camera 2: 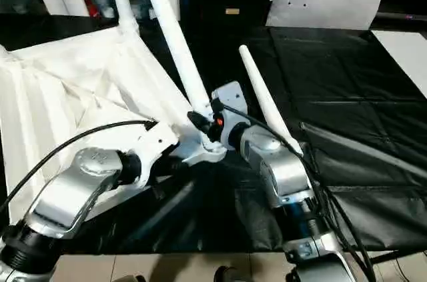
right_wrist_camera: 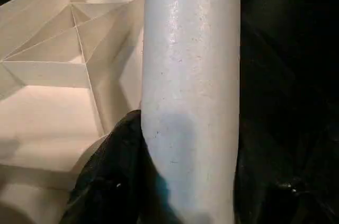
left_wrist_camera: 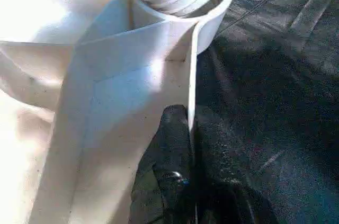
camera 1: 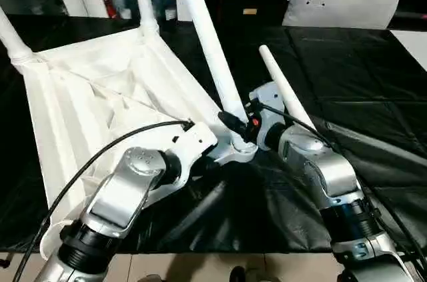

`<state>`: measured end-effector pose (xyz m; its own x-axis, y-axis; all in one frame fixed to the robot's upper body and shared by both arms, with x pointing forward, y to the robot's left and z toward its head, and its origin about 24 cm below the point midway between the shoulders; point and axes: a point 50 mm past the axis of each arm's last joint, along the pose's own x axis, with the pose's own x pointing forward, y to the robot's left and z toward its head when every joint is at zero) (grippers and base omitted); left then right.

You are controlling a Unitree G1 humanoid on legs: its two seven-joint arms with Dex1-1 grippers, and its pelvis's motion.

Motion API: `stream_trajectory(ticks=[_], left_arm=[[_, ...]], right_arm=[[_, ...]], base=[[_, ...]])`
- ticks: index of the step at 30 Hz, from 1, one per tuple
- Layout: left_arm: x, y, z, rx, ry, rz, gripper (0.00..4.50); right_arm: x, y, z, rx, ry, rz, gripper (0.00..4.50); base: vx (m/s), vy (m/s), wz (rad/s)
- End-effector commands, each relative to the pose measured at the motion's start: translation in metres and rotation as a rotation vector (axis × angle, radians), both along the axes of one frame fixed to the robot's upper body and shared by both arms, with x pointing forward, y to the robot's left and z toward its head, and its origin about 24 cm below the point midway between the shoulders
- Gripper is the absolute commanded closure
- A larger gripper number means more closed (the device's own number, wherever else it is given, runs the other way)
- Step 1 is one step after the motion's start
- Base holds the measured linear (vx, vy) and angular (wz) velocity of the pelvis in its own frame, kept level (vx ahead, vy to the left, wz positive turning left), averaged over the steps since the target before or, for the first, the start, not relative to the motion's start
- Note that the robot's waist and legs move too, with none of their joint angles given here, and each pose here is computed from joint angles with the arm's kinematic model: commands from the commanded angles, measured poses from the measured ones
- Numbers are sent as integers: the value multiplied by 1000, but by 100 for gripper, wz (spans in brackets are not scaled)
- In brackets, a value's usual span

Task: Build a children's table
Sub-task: Insert table leg to table base

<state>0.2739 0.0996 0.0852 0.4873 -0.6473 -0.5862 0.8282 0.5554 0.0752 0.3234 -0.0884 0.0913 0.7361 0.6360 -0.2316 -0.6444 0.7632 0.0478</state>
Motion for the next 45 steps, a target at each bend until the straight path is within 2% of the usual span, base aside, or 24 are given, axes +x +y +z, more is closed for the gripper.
stream_trajectory(ticks=[1, 4, 6, 8, 10, 13, 16, 20, 23, 27, 29, 30, 32, 33, 36, 39, 42, 45], left_arm=[[8, -1, 27, -16, -148, -2, 450], [8, 8, 24, 1, -154, -9, 450], [9, 15, 21, 19, -184, -57, 450], [9, 16, 21, 22, -188, -66, 450], [12, 24, 18, 27, -197, -54, 450], [16, 28, 19, -48, -206, -48, 450], [17, 32, 27, -155, -189, -85, 396], [17, 32, 35, -240, -181, -103, 367], [23, 31, 50, -353, -206, -80, 351], [50, 35, 67, -387, -284, 120, 325], [57, 36, 70, -387, -301, 164, 323], [68, 33, 77, -392, -333, 224, 323], [74, 26, 82, -411, -345, 228, 320], [77, 16, 89, -440, -346, 202, 311], [78, -7, 99, -491, -318, 115, 280], [73, -27, 101, -519, -282, 37, 280], [61, -50, 101, -567, -231, -75, 280], [52, -61, 103, -584, -211, -152, 280]], right_arm=[[-17, -9, -53, -91, 232, -27, 261], [-16, -10, -43, -8, 148, -30, 261], [-13, -14, -27, 117, 55, -59, 261], [-12, -14, -24, 141, 41, -63, 261], [-12, -18, -13, 208, -15, -69, 261], [-13, -25, -3, 278, -64, -74, 261], [-16, -32, 10, 356, -111, -50, 261], [-18, -35, 16, 368, -123, 1, 261], [-19, -38, 21, 366, -136, 32, 261], [-23, -35, 26, 344, -139, 83, 261], [-24, -33, 26, 341, -138, 92, 261], [-24, -29, 27, 335, -138, 99, 261], [-24, -27, 26, 322, -134, 99, 261], [-23, -26, 24, 301, -131, 95, 261], [-21, -27, 23, 269, -128, 78, 261], [-21, -27, 23, 243, -131, 78, 261], [-21, -28, 21, 209, -130, 78, 261], [-18, -30, 21, 200, -132, 54, 261]], base=[[0, 0, 0], [0, 0, 0], [0, 0, 0], [0, 0, 0], [0, 0, 0], [0, 0, 0], [0, 0, 0], [0, 0, 0], [0, 0, 0], [0, 0, 0], [0, 0, 0], [0, 0, 0], [0, 0, 0], [0, 0, 0], [0, 0, 0], [0, 0, 0], [0, 0, 0], [0, 0, 0]])
